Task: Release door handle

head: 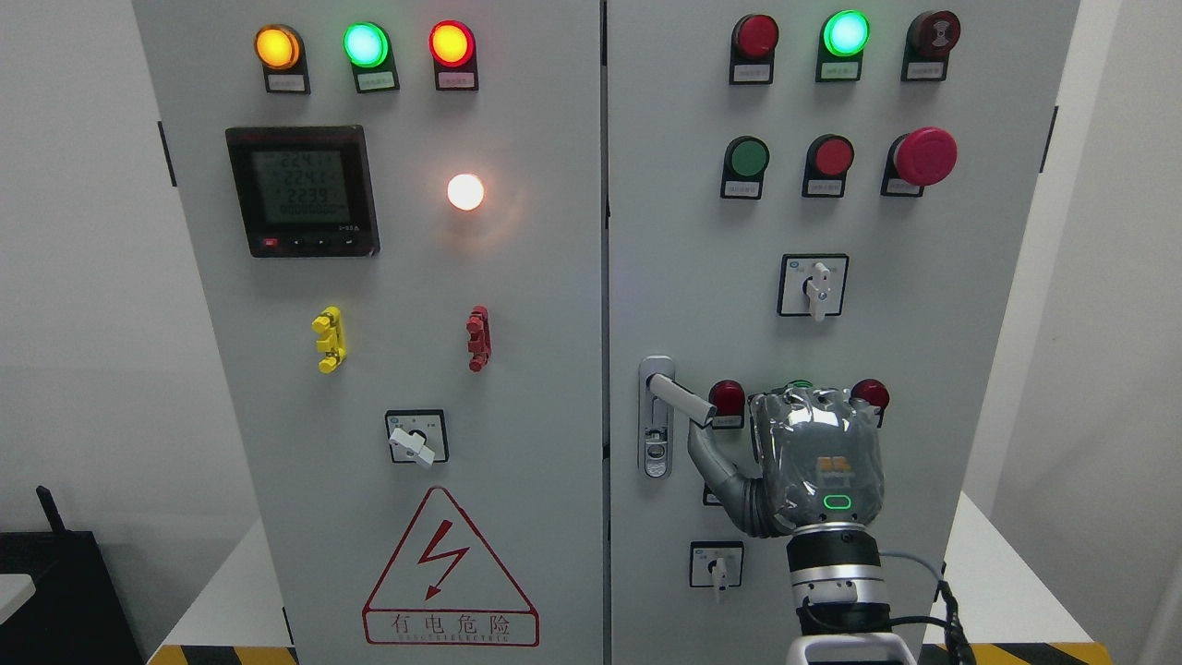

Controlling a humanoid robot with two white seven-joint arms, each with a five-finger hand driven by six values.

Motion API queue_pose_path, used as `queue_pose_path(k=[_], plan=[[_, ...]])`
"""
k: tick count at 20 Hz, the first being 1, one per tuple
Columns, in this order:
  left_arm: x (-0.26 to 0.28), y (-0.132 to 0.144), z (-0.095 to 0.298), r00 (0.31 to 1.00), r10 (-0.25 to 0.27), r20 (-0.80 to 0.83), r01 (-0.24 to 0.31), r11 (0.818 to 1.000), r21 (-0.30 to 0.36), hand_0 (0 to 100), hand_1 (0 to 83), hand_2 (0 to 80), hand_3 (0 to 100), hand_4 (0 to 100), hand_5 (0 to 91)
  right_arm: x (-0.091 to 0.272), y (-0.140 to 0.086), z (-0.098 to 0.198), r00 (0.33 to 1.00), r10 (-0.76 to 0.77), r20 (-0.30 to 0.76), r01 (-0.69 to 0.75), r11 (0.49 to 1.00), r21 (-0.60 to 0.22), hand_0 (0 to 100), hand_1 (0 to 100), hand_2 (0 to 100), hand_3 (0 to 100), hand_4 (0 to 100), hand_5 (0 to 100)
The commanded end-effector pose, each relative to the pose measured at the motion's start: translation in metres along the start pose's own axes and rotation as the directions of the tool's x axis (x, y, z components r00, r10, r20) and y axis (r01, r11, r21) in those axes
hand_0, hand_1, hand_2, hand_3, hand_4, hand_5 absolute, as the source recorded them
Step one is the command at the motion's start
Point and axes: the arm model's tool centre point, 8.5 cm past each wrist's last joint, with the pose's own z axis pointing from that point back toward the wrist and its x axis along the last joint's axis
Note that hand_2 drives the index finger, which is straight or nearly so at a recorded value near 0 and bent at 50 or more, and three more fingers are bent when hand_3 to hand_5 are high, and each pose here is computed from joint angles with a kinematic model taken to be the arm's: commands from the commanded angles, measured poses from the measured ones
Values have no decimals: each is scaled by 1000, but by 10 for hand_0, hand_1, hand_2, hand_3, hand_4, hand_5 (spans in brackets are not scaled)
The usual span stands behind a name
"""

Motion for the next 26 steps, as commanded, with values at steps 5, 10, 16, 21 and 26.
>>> queue_pose_path(k=[5, 10, 16, 21, 26], plan=[[-6, 1, 1, 1000, 13, -16, -13, 1000, 4, 120, 389, 0, 0, 0, 0, -1, -2, -2, 1000, 1, -2, -1, 1000, -5, 404, 50, 965, 1000, 1000, 966], [-7, 1, 1, 1000, 13, -17, -13, 1000, 4, 120, 389, 0, 0, 0, 0, -1, -3, -3, 1000, -1, -2, 1, 1000, -8, 405, 49, 965, 1000, 1000, 966], [-5, 1, 1, 1000, 13, -14, -13, 1000, 4, 120, 389, 0, 0, 0, 0, -1, -3, -3, 1000, 1, -2, -1, 1000, -9, 406, 49, 965, 1000, 1000, 965], [-6, 1, 1, 1000, 13, -16, -13, 1000, 4, 120, 389, 0, 0, 0, 0, 0, -3, -2, 1000, 1, 1, -1, 1000, -9, 406, 49, 965, 1000, 1000, 965], [-5, 1, 1, 1000, 13, -14, -13, 1000, 4, 120, 389, 0, 0, 0, 0, 0, -3, -2, 1000, -3, 0, 3, 1000, -10, 407, 50, 965, 1000, 1000, 965]])
